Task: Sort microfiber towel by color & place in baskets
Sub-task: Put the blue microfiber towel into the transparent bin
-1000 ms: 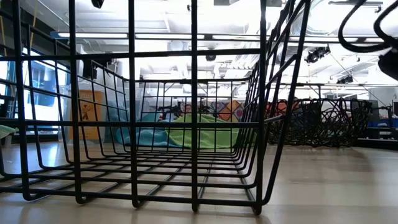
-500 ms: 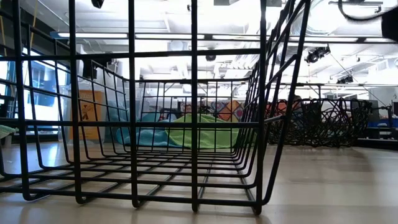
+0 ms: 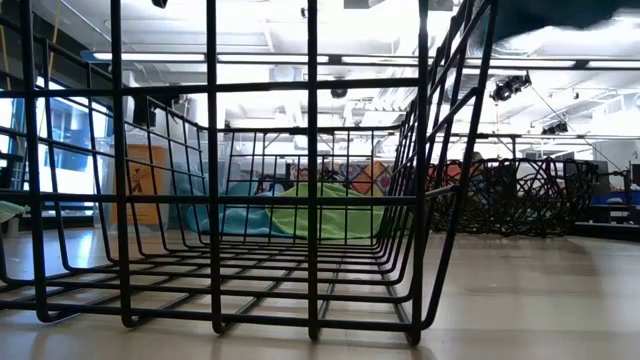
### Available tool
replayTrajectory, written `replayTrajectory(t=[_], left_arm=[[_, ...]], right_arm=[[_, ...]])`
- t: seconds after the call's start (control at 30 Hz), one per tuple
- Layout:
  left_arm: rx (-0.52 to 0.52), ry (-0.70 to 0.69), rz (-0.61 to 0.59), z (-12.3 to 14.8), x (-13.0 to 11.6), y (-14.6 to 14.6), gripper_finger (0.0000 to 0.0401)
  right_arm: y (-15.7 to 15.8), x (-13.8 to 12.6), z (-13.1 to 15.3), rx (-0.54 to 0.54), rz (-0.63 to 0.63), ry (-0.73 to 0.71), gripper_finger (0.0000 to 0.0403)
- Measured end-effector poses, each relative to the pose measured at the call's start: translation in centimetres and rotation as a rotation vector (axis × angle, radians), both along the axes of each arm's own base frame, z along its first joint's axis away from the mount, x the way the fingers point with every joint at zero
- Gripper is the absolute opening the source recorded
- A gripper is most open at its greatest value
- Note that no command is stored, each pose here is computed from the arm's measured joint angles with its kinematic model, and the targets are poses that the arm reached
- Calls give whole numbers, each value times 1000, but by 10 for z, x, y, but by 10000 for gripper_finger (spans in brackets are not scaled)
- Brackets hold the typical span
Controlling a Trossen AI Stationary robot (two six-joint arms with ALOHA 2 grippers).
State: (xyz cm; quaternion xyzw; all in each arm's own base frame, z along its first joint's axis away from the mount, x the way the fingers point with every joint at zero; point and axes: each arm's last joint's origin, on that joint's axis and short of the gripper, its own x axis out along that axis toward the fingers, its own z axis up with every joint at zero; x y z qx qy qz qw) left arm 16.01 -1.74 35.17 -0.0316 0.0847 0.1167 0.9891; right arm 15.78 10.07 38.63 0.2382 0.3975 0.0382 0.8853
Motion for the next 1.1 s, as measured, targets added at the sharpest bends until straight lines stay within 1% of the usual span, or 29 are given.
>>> replayTrajectory(t=[0.1,0.2,0.33,0.43,0.5,0.6,0.67,0.73,0.83,1.0,1.1], left_arm=[[-8,-3,2,0,0,0,218],[-7,-2,1,0,0,0,218],[-5,-4,14,0,3,0,218],[-14,-42,11,2,10,-2,218],[-22,-75,2,4,17,-3,218],[-29,-100,-9,9,30,-4,218],[-43,-95,-33,12,38,-5,221],[-66,-94,-46,16,47,-4,224],[-90,-108,-66,21,61,-4,232],[-56,-168,-108,35,77,-2,250],[-56,-176,-142,39,86,0,261]], right_arm=[[-8,14,5,-172,-45,-139,1],[-18,35,6,-331,-79,-215,1],[-32,74,5,-493,-73,-319,1],[-44,104,5,-584,-63,-416,1],[-52,120,5,-603,-51,-475,1],[-64,139,5,-567,-28,-560,1],[-68,147,5,-568,5,-609,1],[-69,151,6,-588,31,-652,1],[-69,155,8,-602,28,-700,1],[-69,157,9,-603,27,-716,0],[-68,157,9,-604,59,-729,0]])
